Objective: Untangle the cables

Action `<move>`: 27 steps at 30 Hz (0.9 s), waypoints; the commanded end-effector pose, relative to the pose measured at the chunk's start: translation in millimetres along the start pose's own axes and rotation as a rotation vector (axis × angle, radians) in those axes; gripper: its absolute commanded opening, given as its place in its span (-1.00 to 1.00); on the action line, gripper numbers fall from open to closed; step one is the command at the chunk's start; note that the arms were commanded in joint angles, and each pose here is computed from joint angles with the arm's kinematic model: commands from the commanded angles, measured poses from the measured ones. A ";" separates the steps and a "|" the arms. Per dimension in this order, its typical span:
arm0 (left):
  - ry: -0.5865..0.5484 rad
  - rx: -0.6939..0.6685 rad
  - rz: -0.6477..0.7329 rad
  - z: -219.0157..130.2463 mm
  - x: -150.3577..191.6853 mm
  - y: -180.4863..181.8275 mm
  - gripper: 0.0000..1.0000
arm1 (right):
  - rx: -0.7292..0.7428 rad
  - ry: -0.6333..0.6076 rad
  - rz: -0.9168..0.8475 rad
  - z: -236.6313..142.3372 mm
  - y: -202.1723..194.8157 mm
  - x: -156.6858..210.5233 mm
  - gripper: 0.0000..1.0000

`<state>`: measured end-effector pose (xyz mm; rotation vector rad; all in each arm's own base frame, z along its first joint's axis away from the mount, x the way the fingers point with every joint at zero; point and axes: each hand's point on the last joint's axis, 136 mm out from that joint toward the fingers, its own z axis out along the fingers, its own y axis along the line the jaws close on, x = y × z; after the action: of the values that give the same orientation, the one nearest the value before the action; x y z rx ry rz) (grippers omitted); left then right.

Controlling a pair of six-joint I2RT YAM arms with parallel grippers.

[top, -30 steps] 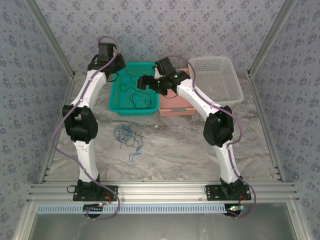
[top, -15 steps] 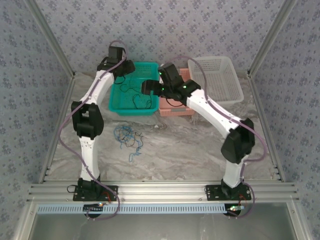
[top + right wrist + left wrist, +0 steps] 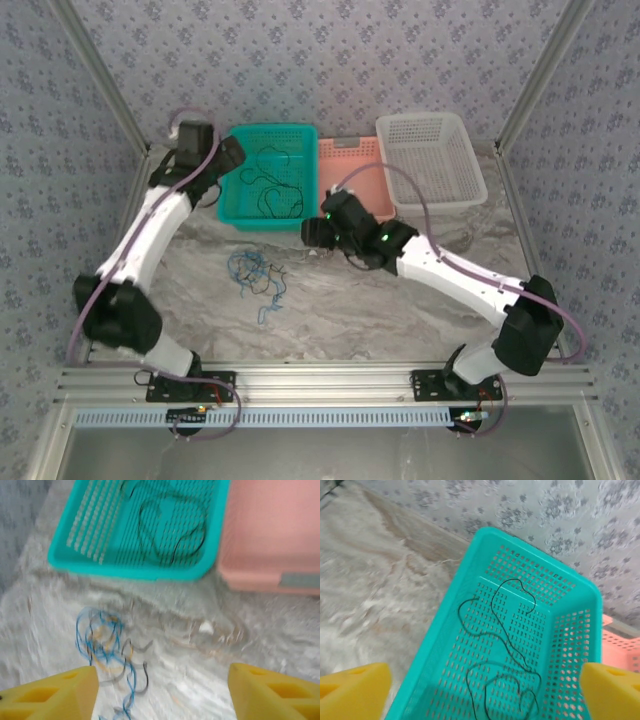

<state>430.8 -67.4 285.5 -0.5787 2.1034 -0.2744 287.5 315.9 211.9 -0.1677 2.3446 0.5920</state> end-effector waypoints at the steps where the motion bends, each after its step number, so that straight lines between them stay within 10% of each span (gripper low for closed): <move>1: 0.147 -0.099 -0.038 -24.9 68.4 42.6 0.70 | 0.007 -0.006 0.031 8.3 3.7 30.0 0.21; 10: 0.458 -0.031 -0.072 -48.4 242.3 76.7 0.16 | -0.129 0.130 0.005 66.5 39.6 91.3 0.14; 27: 0.551 -0.065 -0.070 -23.7 297.7 86.5 0.14 | -0.070 0.304 -0.333 148.7 42.4 101.3 -0.01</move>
<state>235.3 -132.7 48.2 -0.6542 2.6582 -0.3855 291.1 423.4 71.4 -0.6414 2.4925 0.5078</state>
